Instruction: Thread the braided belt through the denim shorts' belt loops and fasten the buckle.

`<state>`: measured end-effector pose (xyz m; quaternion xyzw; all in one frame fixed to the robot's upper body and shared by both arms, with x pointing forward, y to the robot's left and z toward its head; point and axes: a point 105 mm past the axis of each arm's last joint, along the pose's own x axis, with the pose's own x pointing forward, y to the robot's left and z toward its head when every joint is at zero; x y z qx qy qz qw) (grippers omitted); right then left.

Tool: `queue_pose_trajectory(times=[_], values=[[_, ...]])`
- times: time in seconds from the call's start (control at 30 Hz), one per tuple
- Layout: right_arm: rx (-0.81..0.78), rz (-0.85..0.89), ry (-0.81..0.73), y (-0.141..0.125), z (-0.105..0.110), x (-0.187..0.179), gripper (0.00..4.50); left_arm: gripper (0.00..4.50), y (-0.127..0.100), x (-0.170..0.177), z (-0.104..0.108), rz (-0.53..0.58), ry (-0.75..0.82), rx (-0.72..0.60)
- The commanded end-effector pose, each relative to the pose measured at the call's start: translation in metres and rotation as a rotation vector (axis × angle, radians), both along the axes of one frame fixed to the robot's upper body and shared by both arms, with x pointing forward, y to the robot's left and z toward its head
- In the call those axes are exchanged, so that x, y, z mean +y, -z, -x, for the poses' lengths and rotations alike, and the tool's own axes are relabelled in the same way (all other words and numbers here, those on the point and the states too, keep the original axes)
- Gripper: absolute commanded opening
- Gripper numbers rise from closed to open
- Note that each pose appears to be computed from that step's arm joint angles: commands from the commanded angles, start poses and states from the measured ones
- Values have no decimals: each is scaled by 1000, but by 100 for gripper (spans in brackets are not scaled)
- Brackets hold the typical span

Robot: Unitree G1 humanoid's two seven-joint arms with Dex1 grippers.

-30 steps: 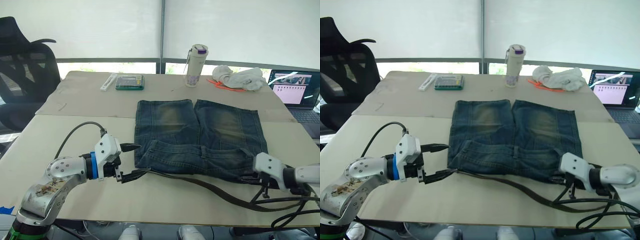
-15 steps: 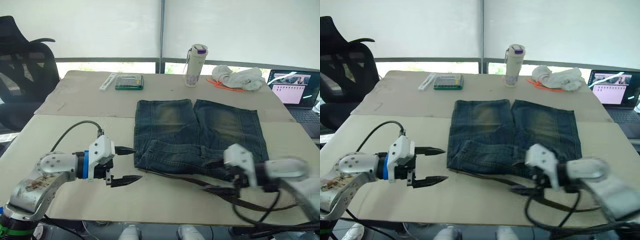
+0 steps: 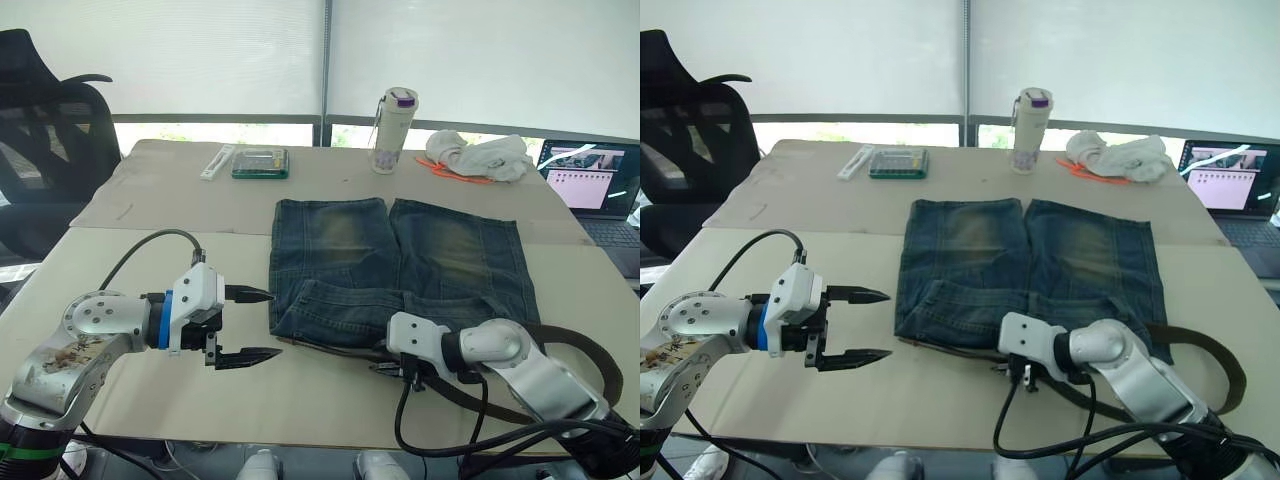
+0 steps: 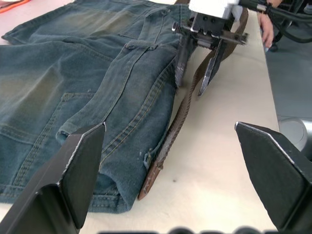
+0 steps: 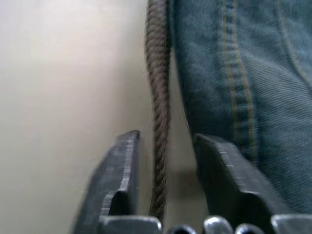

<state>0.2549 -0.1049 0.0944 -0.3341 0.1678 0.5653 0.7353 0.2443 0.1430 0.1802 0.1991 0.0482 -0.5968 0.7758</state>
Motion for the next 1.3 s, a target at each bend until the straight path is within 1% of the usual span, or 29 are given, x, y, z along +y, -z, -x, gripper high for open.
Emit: queue_pose_trajectory(times=[0.03,0.07,0.23,0.27,0.33,0.4,0.5,0.6,0.67,0.9,1.0,1.1,1.3], values=[[-48,-34,-32,-13,1,8,23,450,-10,-3,2,14,17,-33],[-46,-48,-33,-15,1,8,2,450,-10,-4,2,23,18,-30],[3,-189,-40,-39,7,3,2,450,-13,-10,-1,108,4,-8],[15,-221,-41,-45,9,0,2,450,-14,-11,-3,136,-6,-3],[29,-281,-37,-58,10,-6,2,450,-19,-16,-9,233,-39,18],[46,-335,-34,-69,12,-11,2,450,-20,-20,-14,308,-63,48],[73,-414,-30,-84,14,-17,2,450,-13,-29,-21,370,-89,79],[88,-423,-34,-88,16,-20,2,450,-12,-41,-26,413,-85,92],[82,-424,-42,-89,16,-20,2,450,-14,-49,-30,463,-76,109],[83,-441,-72,-96,21,-17,2,450,-14,-55,-35,507,-68,132],[85,-421,-80,-94,24,-19,2,450,-17,-51,-39,528,-79,127],[82,-405,-77,-94,24,-24,2,450,-16,-43,-44,517,-96,110],[83,-396,-85,-93,25,-25,2,450,-21,-50,-40,537,-56,100]])
